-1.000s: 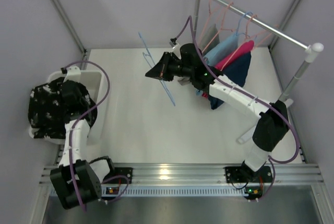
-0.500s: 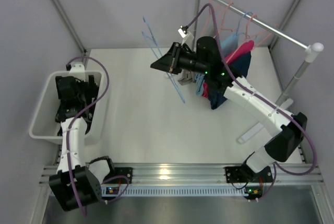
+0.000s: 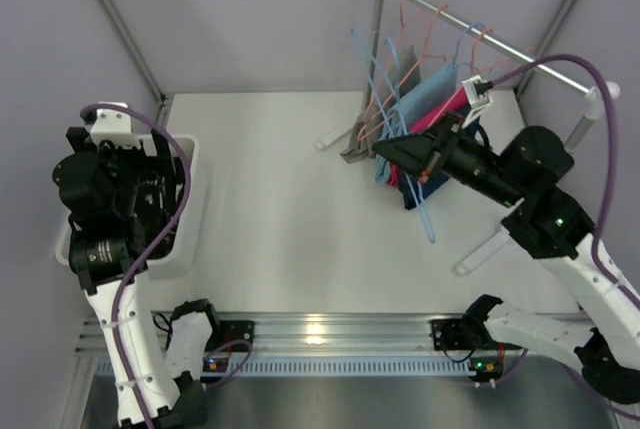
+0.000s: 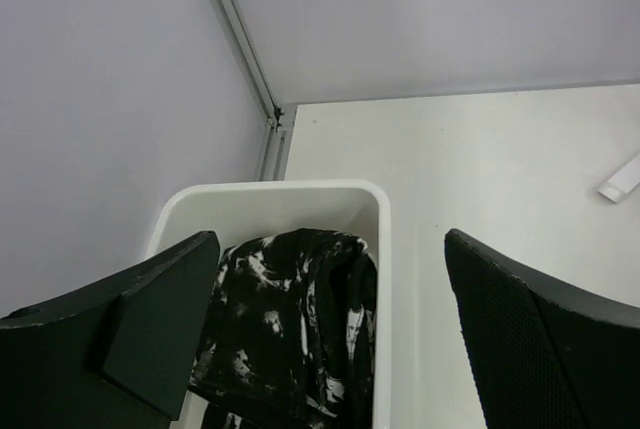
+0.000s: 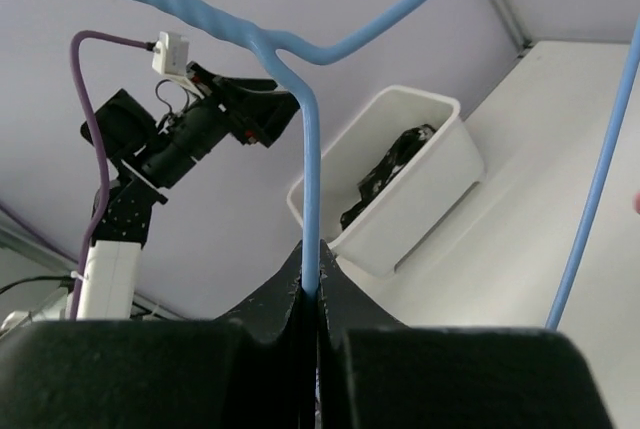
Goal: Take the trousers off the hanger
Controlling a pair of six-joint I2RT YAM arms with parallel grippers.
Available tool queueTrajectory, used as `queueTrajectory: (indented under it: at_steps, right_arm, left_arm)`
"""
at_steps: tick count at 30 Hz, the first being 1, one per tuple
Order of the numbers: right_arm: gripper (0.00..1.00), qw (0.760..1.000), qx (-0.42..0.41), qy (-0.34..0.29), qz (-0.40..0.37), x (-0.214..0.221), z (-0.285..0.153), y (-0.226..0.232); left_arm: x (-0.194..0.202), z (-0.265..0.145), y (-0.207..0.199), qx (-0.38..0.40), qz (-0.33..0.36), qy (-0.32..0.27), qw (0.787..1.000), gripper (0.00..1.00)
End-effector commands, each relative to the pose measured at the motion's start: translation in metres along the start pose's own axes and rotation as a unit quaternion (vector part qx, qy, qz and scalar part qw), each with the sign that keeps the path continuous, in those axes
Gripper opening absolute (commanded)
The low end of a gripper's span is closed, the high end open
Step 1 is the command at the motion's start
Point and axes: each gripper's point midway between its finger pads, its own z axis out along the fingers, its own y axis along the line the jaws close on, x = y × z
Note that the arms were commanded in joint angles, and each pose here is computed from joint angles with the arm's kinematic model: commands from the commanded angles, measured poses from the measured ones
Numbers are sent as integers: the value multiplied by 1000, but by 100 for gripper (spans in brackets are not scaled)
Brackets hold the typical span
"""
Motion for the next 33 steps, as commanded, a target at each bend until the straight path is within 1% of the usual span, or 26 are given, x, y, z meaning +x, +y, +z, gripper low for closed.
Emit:
queueTrajectory:
  at_steps: [1, 3, 4, 6, 7, 9, 10, 15, 16, 17, 19, 21, 22, 25, 27, 31, 33]
  right_arm:
    - [0, 995, 71, -53, -34, -17, -46, -14]
    - [0, 994, 85, -57, -31, -16, -62, -18]
    - [0, 993, 90, -73, -28, -20, -76, -15]
    - [0, 992, 104, -72, -23, -13, -88, -22]
    - [0, 990, 115, -76, -24, -10, -102, -23]
    - [0, 986, 144, -80, -19, -5, -115, -33]
    - [0, 981, 171, -88, -13, -2, -128, -40]
    - [0, 972, 212, -105, 5, 7, -155, -51]
    - [0, 967, 227, -118, 9, 6, -162, -55]
    - [0, 963, 244, -110, 18, 14, -166, -63]
    - [0, 951, 277, -132, 38, 12, -175, -74]
    - [0, 946, 288, -141, 51, 13, -176, -80]
    - [0, 939, 302, -157, 54, 7, -178, -85]
    - [0, 928, 314, -191, 59, -10, -174, -90]
    - [0, 928, 304, -209, 61, -22, -167, -87]
    - [0, 919, 321, -216, 77, -37, -149, -97]
    - [0, 917, 320, -221, 82, -45, -144, -95]
  left_arm:
    - [15, 4, -10, 24, -31, 39, 998, 99]
    - [13, 5, -9, 22, -39, 38, 998, 99]
    - [9, 6, -10, 25, -42, 36, 998, 99]
    - [5, 9, -11, 28, -51, 33, 998, 99]
    - [-1, 9, -10, 26, -54, 27, 998, 99]
    - [-6, 12, -8, 23, -59, 21, 998, 99]
    - [-12, 11, -7, 22, -60, 14, 998, 99]
    - [-20, 17, -6, 20, -75, 13, 997, 99]
    - [-21, 17, -5, 19, -75, 12, 997, 99]
    - [-24, 17, -6, 20, -79, 9, 997, 99]
    - [-25, 18, -7, 24, -82, 9, 996, 99]
    - [-29, 18, -7, 26, -86, 6, 996, 99]
    - [-29, 19, -9, 30, -86, 6, 996, 99]
    - [-31, 19, -9, 32, -86, 4, 996, 99]
    - [-31, 20, -9, 34, -87, 2, 996, 99]
    - [-33, 20, -10, 38, -79, 1, 996, 99]
    - [-35, 19, -9, 36, -73, -3, 997, 99]
